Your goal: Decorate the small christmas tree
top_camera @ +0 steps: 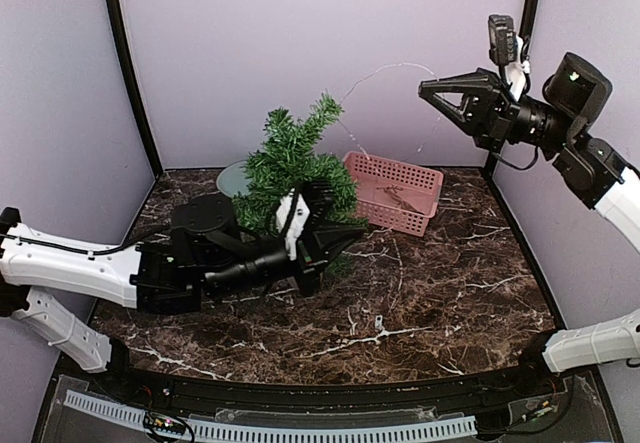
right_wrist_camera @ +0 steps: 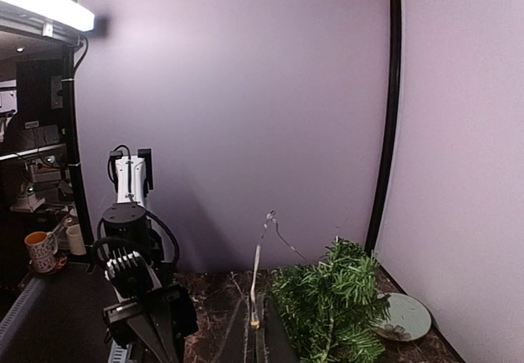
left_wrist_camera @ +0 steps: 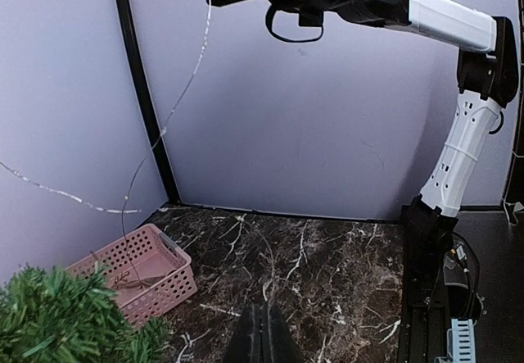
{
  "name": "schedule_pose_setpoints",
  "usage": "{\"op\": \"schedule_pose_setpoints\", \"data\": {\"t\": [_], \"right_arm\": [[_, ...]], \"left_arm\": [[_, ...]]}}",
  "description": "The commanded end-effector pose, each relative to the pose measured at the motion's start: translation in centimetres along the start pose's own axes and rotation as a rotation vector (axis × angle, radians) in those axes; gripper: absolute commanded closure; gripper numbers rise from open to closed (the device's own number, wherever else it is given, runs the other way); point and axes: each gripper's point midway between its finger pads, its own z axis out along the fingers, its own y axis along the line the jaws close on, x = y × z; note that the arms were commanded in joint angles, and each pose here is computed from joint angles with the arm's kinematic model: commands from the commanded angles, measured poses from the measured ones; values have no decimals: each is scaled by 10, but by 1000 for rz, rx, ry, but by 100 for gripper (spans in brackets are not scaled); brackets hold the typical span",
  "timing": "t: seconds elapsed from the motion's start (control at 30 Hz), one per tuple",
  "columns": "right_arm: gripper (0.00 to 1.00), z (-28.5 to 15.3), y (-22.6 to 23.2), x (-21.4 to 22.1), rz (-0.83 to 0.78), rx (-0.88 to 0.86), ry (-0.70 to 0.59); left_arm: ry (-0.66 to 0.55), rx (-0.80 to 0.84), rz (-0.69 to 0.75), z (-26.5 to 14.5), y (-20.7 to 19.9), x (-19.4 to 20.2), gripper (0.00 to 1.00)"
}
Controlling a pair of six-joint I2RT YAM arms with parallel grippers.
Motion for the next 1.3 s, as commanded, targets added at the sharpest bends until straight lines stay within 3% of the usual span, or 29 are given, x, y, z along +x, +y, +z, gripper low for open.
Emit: {"op": "schedule_pose_setpoints", "data": {"t": [0.0,0.2,0.3,0.37,0.47,0.57,0.83,1.07,1.27], "right_arm": [[100,-6,38,-40,-40,-191,-82],[100,-15,56,-42,-14,-249,-73],[100,-19,60,-39,-13,-250,-58],[100,-21,63,-37,-12,-254,-48],[100,-24,69,-33,-3,-278,-32],[100,-25,73,-29,10,-303,-18],[100,-27,79,-21,25,-348,0],[100,-30,90,-23,41,-424,-3],[100,-35,104,-29,58,-506,-16]], "left_arm": [[-82,27,43,29,-14,-24,100],[-57,-68,113,62,-17,-11,100],[-60,-17,116,60,-30,-9,99],[-54,33,88,52,-37,-6,91],[-50,78,33,27,-39,-1,63],[-53,77,-9,2,-33,-1,52],[-109,-17,-89,-45,-4,-13,46],[-168,-175,-116,-34,24,-25,44],[-270,-160,-198,-15,32,-48,39]]}}
